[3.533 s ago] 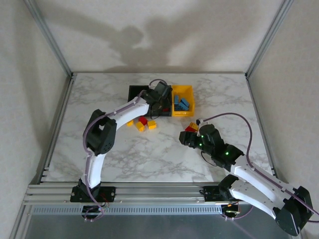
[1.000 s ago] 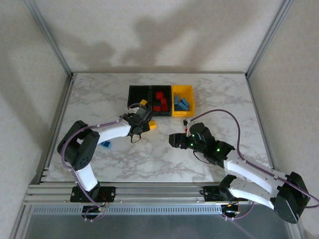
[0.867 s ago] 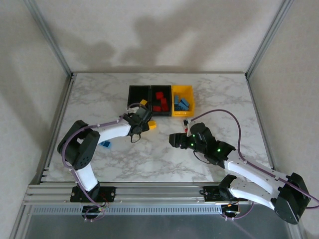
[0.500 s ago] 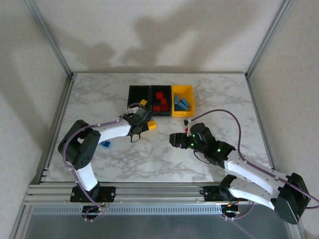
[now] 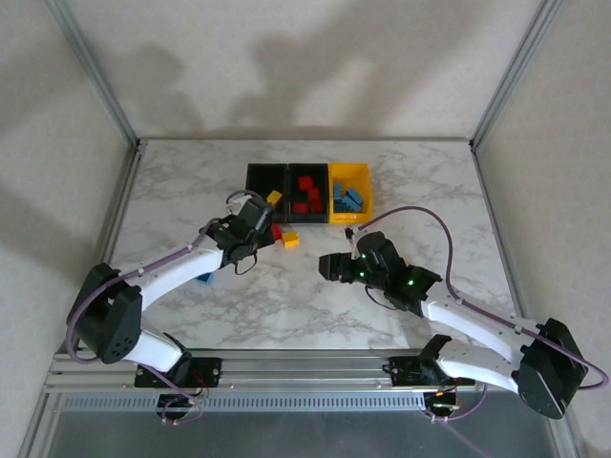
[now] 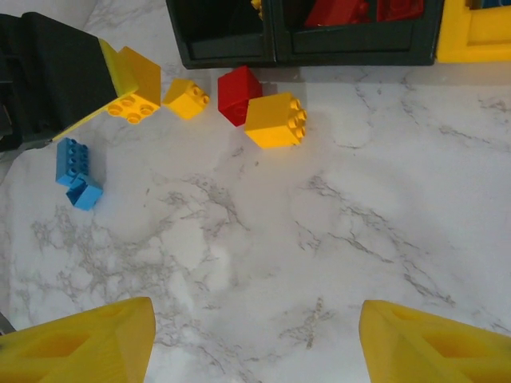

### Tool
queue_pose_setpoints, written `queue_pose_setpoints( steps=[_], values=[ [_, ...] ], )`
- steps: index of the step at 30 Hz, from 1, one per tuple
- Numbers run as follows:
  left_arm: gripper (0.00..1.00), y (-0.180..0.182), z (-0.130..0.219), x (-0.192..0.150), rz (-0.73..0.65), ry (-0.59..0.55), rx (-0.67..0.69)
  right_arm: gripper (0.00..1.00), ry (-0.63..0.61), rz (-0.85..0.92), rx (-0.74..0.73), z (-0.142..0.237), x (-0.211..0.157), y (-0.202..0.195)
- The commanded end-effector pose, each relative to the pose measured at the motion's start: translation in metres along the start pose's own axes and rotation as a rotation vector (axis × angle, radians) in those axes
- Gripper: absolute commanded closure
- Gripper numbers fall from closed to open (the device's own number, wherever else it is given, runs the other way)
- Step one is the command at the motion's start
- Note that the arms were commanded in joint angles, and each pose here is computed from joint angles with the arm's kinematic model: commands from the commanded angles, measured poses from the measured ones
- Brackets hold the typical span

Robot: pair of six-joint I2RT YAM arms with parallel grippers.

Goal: Sort the legos into containers by color
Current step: Pick up the lego from the center of the table, then place the lego in the container.

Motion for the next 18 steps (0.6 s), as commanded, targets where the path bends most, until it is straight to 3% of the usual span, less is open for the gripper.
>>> queue_pose_setpoints(
  steps=[1,8,18],
  values=[
    [0.71,-0.006,0.011,0.014,-0.022,-0.02,0.001,0.32,-0.062,0.026,0.06,0.003,0.019,0.015],
    [0.71,-0.026,-0.002,0.038,-0.037,-0.051,0.001,0.32,-0.071,0.023,0.063,-0.003,0.026,0.02],
    [0.71,-0.047,-0.06,0.081,-0.064,-0.045,0.079,0.32,-0.067,0.024,0.054,-0.004,0.027,0.021]
  ],
)
Point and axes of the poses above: each hand's point on the last joint's axis, 136 mm out from that joint toward the fingers, its own z axis back along the fingers, its own y axis along the line the jaws close on, x = y × z, the point moved 10 cm from there along z, back along the fingers, and after that the axes turned 7 degrees about z, right-handed, at the moved point
